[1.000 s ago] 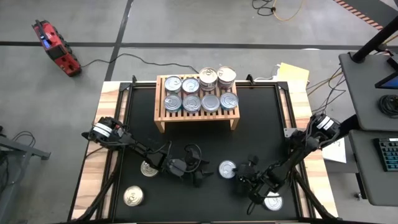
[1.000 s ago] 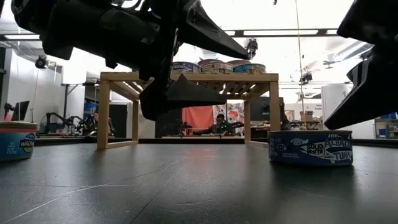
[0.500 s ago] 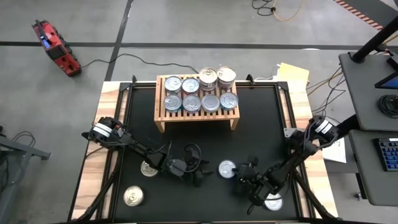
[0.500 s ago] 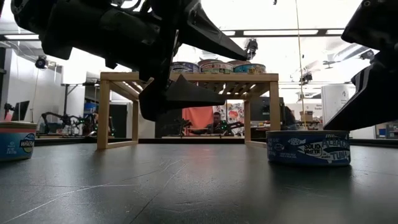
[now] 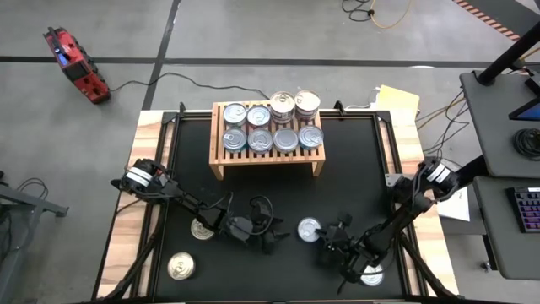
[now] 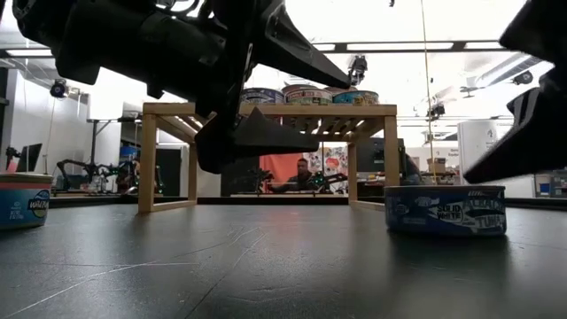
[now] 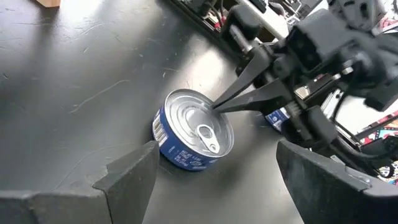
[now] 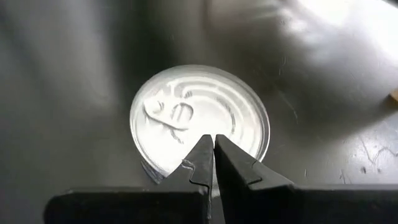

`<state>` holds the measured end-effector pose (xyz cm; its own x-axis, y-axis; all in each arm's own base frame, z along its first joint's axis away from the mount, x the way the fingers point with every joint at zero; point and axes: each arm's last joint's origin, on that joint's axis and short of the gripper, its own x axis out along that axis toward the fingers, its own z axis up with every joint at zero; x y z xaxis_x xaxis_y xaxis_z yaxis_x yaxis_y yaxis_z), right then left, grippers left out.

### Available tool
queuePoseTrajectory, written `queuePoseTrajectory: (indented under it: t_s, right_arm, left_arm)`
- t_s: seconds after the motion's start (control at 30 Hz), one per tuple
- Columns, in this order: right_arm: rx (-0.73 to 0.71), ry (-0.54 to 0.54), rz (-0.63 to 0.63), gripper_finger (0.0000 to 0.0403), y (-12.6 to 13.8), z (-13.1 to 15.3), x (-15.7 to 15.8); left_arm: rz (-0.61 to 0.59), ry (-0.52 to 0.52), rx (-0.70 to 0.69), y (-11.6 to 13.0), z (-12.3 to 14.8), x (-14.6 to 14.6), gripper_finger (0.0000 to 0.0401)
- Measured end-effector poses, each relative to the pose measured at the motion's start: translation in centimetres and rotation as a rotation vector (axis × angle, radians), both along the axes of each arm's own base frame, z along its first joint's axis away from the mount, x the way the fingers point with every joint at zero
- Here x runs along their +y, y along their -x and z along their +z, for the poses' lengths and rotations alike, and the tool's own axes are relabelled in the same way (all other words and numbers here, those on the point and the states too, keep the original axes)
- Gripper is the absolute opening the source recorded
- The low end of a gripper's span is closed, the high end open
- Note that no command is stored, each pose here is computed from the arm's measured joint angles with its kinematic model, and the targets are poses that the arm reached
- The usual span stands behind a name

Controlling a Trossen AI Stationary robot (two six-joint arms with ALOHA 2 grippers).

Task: Stack canned seafood by type on shelf
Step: Stack the blue tuna can on top of the blue tuna can

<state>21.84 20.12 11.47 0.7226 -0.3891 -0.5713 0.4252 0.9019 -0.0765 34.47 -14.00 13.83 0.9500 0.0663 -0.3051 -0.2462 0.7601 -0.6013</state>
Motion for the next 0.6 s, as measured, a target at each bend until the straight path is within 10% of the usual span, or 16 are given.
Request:
queuePoseTrajectory:
  t_s: [0.6]
  right_arm:
    - [0.042,-0.083,0.052,0.0009,0.5,1.4,-0.1]
  left_arm:
    - [-0.006,0.001,0.003,-0.2,-1.3,-0.2,0.0309]
